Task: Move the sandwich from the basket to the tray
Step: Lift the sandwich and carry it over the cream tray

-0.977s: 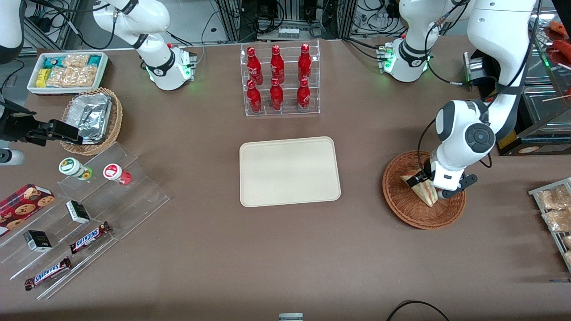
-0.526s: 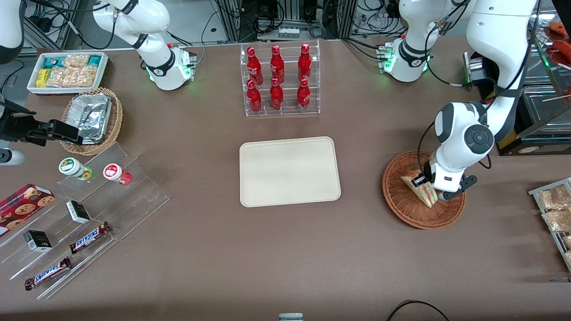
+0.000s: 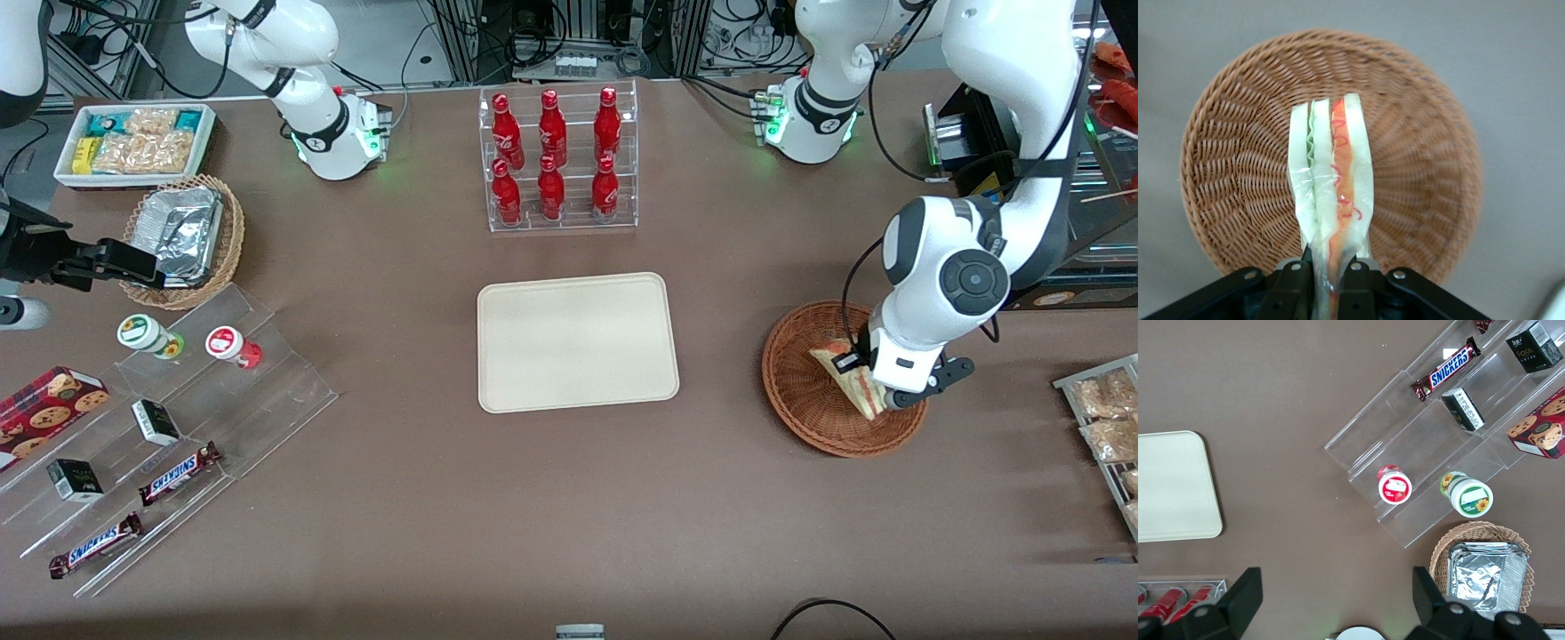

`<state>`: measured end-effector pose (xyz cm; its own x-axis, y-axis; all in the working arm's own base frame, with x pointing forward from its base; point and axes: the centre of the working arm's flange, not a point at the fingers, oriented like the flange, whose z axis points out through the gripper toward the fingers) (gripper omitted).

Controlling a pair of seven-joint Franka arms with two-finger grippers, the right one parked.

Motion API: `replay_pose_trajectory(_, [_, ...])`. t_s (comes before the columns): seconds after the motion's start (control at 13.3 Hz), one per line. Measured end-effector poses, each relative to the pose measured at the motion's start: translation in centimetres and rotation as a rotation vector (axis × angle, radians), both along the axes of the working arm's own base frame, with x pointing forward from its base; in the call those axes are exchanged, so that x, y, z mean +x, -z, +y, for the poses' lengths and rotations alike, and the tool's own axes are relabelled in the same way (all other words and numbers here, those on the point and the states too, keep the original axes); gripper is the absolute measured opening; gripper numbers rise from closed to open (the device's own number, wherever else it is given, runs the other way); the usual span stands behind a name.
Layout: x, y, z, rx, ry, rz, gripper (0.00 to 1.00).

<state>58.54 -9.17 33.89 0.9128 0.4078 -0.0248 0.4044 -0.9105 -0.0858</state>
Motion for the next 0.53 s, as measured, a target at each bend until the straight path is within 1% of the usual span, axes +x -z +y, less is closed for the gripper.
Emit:
replay_pose_trajectory(0.15, [0.9, -4.0, -4.0, 0.004, 0.05, -0.003, 0.15])
replay_pose_trajectory(0.3, [1.2, -7.1, -8.3, 0.003, 0.077, -0.024, 0.15])
replay_pose_trajectory(0.45, [1.1, -8.8, -12.9, -0.008, 0.1, -0.053, 0.15])
replay_pose_trajectory(0.53, [1.0, -9.0, -15.2, -0.021, 0.115, -0.062, 0.15])
